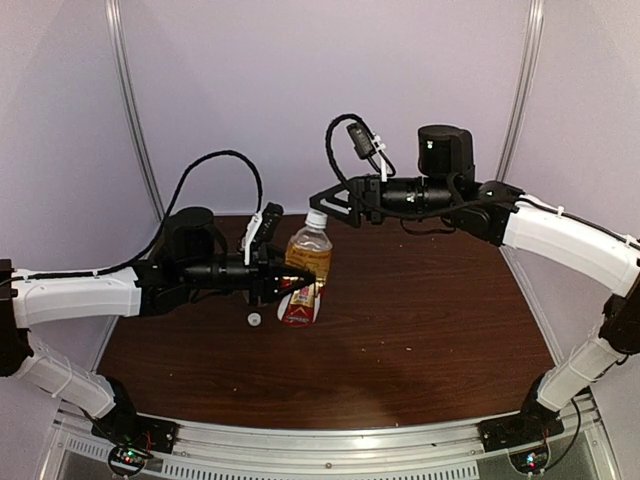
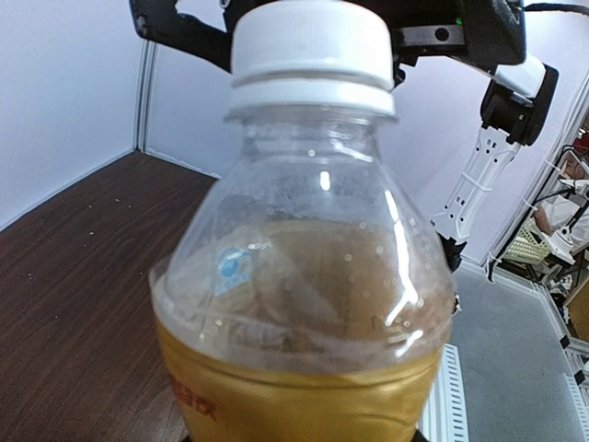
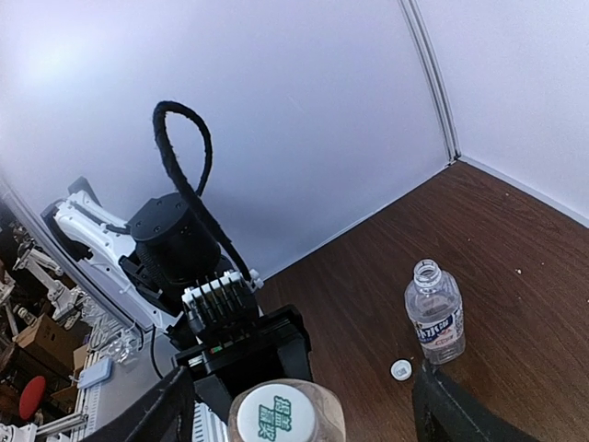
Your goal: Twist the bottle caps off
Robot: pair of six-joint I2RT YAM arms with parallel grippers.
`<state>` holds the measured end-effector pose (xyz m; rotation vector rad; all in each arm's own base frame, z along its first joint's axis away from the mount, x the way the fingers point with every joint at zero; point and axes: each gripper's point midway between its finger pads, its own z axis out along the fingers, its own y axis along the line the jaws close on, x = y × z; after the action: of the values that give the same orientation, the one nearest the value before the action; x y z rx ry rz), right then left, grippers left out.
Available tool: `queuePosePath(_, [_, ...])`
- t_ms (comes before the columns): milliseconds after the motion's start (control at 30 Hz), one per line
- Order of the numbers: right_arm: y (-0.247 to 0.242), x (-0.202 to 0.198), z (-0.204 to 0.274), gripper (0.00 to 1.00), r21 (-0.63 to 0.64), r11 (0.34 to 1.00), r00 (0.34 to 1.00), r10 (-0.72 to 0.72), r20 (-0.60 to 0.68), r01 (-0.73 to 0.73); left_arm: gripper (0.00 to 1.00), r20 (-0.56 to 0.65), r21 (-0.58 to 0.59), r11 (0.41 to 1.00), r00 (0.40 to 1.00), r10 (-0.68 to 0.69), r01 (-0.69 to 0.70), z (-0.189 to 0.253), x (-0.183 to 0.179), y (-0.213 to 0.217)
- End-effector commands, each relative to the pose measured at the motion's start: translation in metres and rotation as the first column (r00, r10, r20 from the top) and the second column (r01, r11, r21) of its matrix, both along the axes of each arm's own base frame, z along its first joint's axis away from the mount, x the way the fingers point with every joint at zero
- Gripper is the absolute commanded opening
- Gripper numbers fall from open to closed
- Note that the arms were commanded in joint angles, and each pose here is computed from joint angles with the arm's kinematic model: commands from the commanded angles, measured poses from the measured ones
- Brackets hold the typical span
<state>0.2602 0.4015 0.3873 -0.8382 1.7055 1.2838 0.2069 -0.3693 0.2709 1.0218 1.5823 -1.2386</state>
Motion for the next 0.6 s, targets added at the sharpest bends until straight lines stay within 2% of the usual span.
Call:
queuePosePath(0, [0.001, 0.007, 0.006, 0.81, 0.008, 0.998, 0.997, -0.069, -0.022, 0.069, 0.36, 0.072, -0.044, 0.998, 0.996, 0.042, -0.039, 0.026, 0.008, 0.001])
queuePosePath(233, [0.01, 0.005, -0.005, 0.79, -0.01, 0.998, 0.997, -0.055, -0.053, 0.054, 0.36, 0.073, -0.034, 0.997, 0.995, 0.069, -0.067, 0.024, 0.011, 0.003])
queuePosePath(567, [0.018, 0.002, -0.012, 0.56, -0.017, 1.0, 0.997, -0.021, -0.071, 0.019, 0.36, 0.079, -0.028, 0.997, 0.994, 0.08, -0.078, 0.023, 0.012, 0.005])
